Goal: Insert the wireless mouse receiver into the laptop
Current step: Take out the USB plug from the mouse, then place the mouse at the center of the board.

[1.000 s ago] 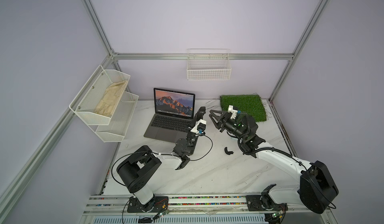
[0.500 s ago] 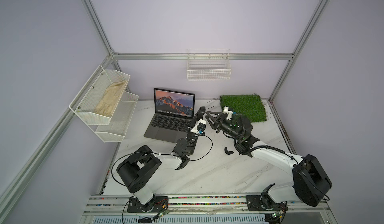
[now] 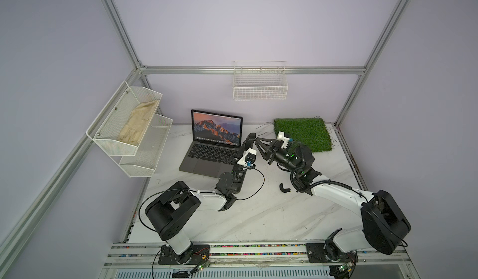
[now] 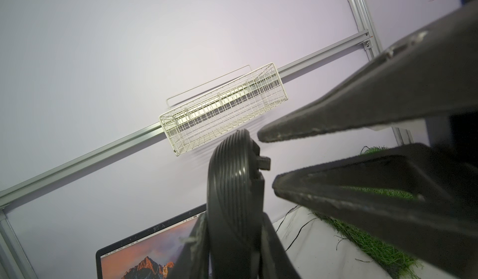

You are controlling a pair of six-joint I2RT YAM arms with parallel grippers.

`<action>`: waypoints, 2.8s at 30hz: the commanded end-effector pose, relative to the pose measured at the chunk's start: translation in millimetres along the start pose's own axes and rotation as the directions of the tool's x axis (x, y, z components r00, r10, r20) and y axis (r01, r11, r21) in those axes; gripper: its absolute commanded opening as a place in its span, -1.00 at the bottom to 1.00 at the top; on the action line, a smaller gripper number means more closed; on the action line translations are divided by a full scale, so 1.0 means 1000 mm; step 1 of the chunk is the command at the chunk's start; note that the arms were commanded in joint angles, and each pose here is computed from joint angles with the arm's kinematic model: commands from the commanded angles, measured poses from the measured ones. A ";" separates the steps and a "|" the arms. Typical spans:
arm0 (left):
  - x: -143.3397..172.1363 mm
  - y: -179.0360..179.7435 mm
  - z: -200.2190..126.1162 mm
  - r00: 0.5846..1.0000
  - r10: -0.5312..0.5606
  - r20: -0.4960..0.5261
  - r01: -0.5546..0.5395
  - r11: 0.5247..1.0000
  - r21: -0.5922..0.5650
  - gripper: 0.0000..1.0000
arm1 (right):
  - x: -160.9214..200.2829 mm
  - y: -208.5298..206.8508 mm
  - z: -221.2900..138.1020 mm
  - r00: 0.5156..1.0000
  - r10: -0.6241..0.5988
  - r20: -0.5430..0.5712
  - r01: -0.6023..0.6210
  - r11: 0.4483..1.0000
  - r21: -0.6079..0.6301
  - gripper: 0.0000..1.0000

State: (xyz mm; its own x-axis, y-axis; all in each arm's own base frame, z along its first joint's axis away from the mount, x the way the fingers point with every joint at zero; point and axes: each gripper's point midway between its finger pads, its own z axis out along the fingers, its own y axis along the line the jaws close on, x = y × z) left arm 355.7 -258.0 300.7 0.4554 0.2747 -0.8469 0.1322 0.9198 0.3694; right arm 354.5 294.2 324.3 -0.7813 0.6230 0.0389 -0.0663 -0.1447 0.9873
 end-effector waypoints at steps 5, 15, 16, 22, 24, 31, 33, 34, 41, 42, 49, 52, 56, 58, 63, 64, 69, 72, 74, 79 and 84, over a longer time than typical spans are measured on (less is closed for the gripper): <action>-0.010 -0.001 -0.001 0.997 -0.037 0.062 0.036 0.999 0.012 -1.00 | 0.003 0.022 0.006 0.995 0.095 -0.022 -0.097 0.992 -0.077 -0.50; 0.007 -0.013 -0.003 0.999 -0.019 0.029 0.018 0.999 0.041 -1.00 | 0.004 0.042 0.000 0.998 0.069 -0.014 -0.070 0.988 -0.140 -0.62; 0.009 -0.014 -0.003 0.999 -0.018 0.027 0.017 0.999 0.045 -1.00 | 0.004 0.045 -0.001 0.998 0.065 -0.012 -0.066 0.987 -0.146 -0.63; 0.011 -0.022 -0.005 0.999 0.009 0.033 -0.012 0.997 0.077 -1.00 | 0.005 0.052 0.000 0.998 0.056 -0.017 -0.058 0.984 -0.169 -0.66; 0.011 -0.025 -0.006 0.999 0.029 0.038 -0.032 0.996 0.088 -1.00 | 0.004 0.056 0.000 0.998 0.060 -0.017 -0.062 0.981 -0.186 -0.67; 0.005 -0.045 -0.008 0.994 0.080 0.070 -0.088 0.987 0.134 -1.00 | 0.002 0.070 0.009 0.998 0.067 -0.010 -0.067 0.975 -0.210 -0.69; 0.001 -0.048 -0.008 0.994 0.080 0.081 -0.090 0.986 0.139 -1.00 | 0.000 0.067 0.008 0.997 0.080 0.007 -0.077 0.976 -0.202 -0.72; -0.001 -0.048 -0.007 0.994 0.074 0.083 -0.085 0.987 0.137 -1.00 | -0.001 0.065 0.008 0.996 0.086 0.013 -0.082 0.976 -0.200 -0.74; -0.005 -0.016 0.004 0.999 -0.010 0.052 0.009 1.000 0.026 -1.00 | -0.005 0.050 0.001 0.993 0.116 0.037 -0.107 0.979 -0.175 -0.91; -0.004 -0.007 0.007 0.999 -0.017 0.039 0.018 1.000 -0.012 -1.00 | -0.005 0.045 0.000 0.991 0.126 0.042 -0.117 0.979 -0.168 -0.92; -0.007 0.030 0.020 1.000 -0.031 -0.004 0.030 0.982 -0.187 -1.00 | -0.007 0.016 -0.005 0.983 0.174 0.056 -0.167 0.979 -0.114 -0.98; -0.004 0.034 0.022 0.999 -0.035 -0.017 0.030 0.977 -0.212 -1.00 | -0.009 0.015 -0.007 0.983 0.173 0.066 -0.165 0.980 -0.112 -0.99; -0.003 0.032 0.020 0.999 -0.041 -0.012 0.038 0.980 -0.197 -1.00 | -0.011 0.012 -0.006 0.983 0.174 0.063 -0.166 0.980 -0.106 -1.00; -0.005 0.030 0.016 0.999 -0.054 0.003 0.053 0.984 -0.168 -1.00 | -0.015 0.011 -0.007 0.983 0.173 0.065 -0.166 0.981 -0.103 -1.00; 0.004 0.040 0.013 0.999 -0.028 -0.026 0.022 0.981 -0.195 -1.00 | -0.022 0.000 -0.017 0.982 0.167 0.091 -0.160 0.984 -0.075 -1.00; 0.007 0.043 0.010 0.999 -0.022 -0.032 0.015 0.982 -0.190 -1.00 | -0.024 -0.009 -0.023 0.980 0.170 0.101 -0.166 0.985 -0.052 -1.00; 0.014 0.021 -0.016 0.996 0.092 0.008 -0.092 0.996 -0.001 -1.00 | -0.042 -0.063 -0.057 0.978 0.147 0.149 -0.161 0.983 0.086 -1.00; 0.015 0.001 -0.034 0.984 0.174 0.034 -0.177 0.975 0.133 -1.00 | -0.045 -0.086 -0.079 0.981 0.096 0.171 -0.127 0.975 0.181 -1.00; 0.017 -0.012 -0.045 0.978 0.206 0.033 -0.208 0.952 0.224 -1.00 | -0.047 -0.098 -0.092 0.981 0.076 0.178 -0.114 0.970 0.216 -1.00; 0.032 -0.060 -0.089 0.924 0.382 0.030 -0.340 0.782 0.522 -0.98 | -0.051 -0.138 -0.123 0.989 0.007 0.147 -0.060 0.930 0.362 -1.00; 0.056 -0.093 -0.134 0.776 0.613 0.149 -0.538 0.521 0.663 -0.96 | -0.052 -0.158 -0.142 0.993 -0.066 0.095 0.015 0.888 0.460 -1.00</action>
State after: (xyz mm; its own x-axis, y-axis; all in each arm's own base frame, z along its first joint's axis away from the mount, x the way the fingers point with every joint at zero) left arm 268.8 -287.9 225.2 0.5291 0.6212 -0.5781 0.3701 0.4441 0.8159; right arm 329.1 177.7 160.1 -0.6701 0.7415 0.0334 0.2078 0.1442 0.9675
